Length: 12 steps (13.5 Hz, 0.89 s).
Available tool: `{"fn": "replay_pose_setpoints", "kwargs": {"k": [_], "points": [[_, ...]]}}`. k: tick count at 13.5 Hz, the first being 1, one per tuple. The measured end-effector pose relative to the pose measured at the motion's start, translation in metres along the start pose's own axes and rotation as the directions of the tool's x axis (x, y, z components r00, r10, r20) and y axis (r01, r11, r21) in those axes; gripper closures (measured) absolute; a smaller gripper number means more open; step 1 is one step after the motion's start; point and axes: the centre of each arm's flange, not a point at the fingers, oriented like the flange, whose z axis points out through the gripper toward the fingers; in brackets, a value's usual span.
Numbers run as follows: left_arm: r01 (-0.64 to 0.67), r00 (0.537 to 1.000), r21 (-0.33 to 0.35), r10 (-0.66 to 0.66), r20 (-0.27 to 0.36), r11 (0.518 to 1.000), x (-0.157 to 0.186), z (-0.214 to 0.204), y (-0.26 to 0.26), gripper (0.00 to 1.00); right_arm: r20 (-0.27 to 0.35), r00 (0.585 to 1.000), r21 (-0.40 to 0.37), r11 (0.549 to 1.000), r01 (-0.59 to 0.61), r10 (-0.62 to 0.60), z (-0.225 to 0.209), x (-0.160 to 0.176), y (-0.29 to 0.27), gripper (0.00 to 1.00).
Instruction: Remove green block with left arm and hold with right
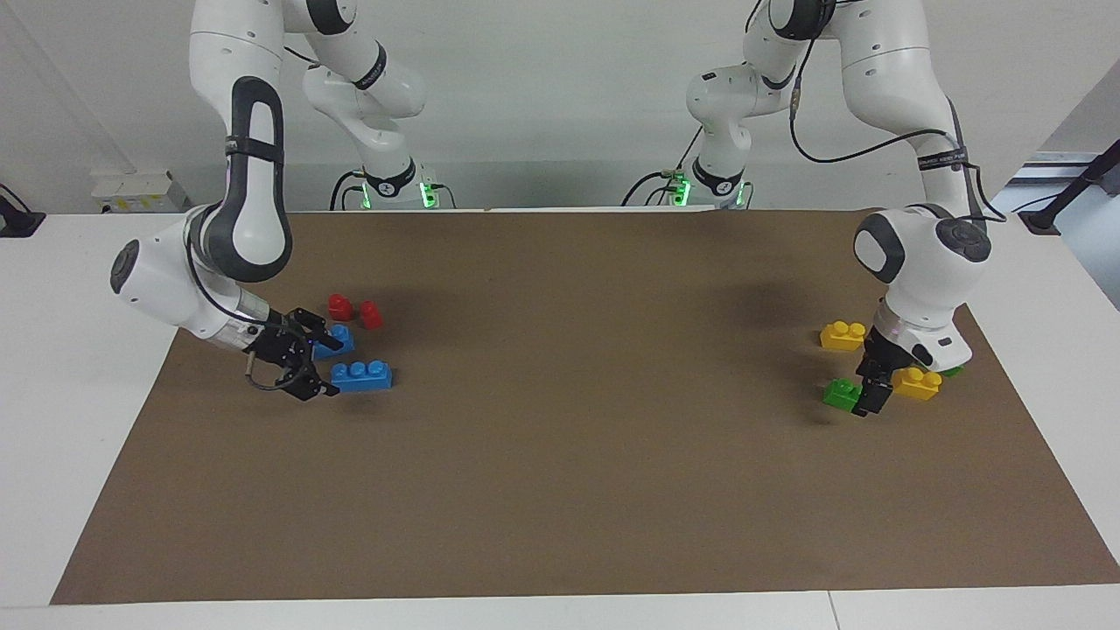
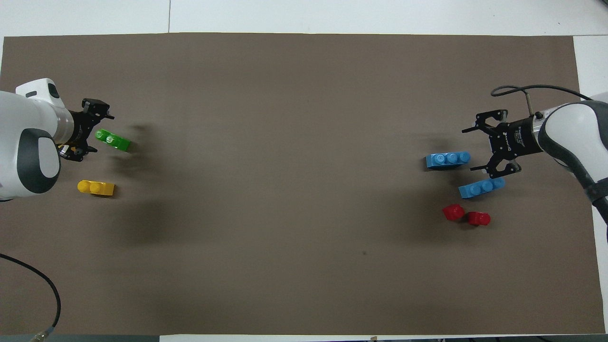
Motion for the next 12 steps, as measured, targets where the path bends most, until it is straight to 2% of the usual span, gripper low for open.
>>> {"fn": "replay_pose_setpoints", "kwargs": {"k": [3,5,7,10,12], "points": [[-0.131,0.991,0.073,0.130,0.013,0.989,-0.011,-0.028,0.015,0.00,-0.058,0.994,-0.038,0.995,0.090,-0.092,-0.036,-0.028,-0.005,0.00],[-0.230,0.973,0.088,0.228,0.030,0.969,-0.020,-0.046,0.020,0.00,-0.097,0.981,-0.076,0.984,0.160,-0.167,-0.060,-0.056,-0.009,0.00],[-0.341,0.940,0.097,0.337,0.050,0.935,-0.028,-0.065,0.020,0.00,-0.142,0.949,-0.142,0.954,0.262,-0.282,-0.085,-0.091,-0.014,0.00],[-0.479,0.877,0.116,0.470,0.102,0.870,-0.044,-0.092,0.024,0.00,-0.155,0.864,-0.219,0.869,0.443,-0.480,-0.114,-0.130,-0.015,0.00],[-0.568,0.822,0.116,0.555,0.130,0.815,-0.050,-0.112,0.025,0.00,-0.133,0.769,-0.264,0.770,0.580,-0.625,-0.130,-0.139,-0.007,0.00]]}}
